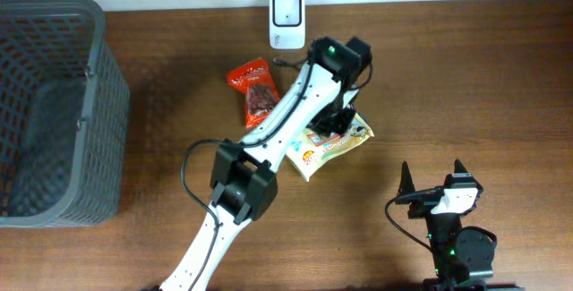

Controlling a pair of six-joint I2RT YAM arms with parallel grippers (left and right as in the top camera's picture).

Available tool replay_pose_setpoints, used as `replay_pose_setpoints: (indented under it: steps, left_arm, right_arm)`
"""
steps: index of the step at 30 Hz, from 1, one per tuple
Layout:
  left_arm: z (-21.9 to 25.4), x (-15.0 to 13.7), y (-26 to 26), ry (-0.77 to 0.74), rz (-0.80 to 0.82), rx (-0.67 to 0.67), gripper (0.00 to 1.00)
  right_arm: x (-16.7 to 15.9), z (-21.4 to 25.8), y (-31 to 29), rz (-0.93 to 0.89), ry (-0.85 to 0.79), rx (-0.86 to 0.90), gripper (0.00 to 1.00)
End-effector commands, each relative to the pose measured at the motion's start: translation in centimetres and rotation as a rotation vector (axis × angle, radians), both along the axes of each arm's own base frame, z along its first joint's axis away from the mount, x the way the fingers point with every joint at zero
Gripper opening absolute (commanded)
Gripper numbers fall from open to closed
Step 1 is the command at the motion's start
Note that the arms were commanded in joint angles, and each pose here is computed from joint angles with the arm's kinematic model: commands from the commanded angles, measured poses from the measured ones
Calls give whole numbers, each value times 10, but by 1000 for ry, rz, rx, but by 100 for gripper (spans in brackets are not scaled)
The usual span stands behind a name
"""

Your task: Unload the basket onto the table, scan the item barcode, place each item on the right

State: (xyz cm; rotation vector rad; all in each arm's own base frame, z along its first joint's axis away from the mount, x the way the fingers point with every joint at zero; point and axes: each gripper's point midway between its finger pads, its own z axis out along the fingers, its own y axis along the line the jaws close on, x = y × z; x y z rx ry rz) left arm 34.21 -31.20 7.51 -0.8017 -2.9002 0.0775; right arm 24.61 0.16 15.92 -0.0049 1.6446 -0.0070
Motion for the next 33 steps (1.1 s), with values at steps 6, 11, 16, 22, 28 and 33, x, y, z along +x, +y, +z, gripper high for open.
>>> replay_pose_setpoints:
  steps: [6,11,16,22,28,33]
  left_arm:
    - [-79,-7,28,50,-22,141,0]
    - [-86,41,73,-168,-31,347,0]
    - [-46,76,104,-268,18,423,0]
    - [7,80,56,-250,82,116,0]
    - [23,61,16,-157,81,-98,0]
    - [10,62,9,-153,73,-104,14]
  right_arm:
    - [0,-4,-3,-17,6,-7,98]
    - [0,-4,-3,-17,6,-7,98]
    - [0,-4,-3,-17,6,-7,98]
    - [0,-4,-3,-17,6,-7,98]
    - [0,-4,-3,-17,6,-7,98]
    - [0,-4,-3,-17,6,-7,99]
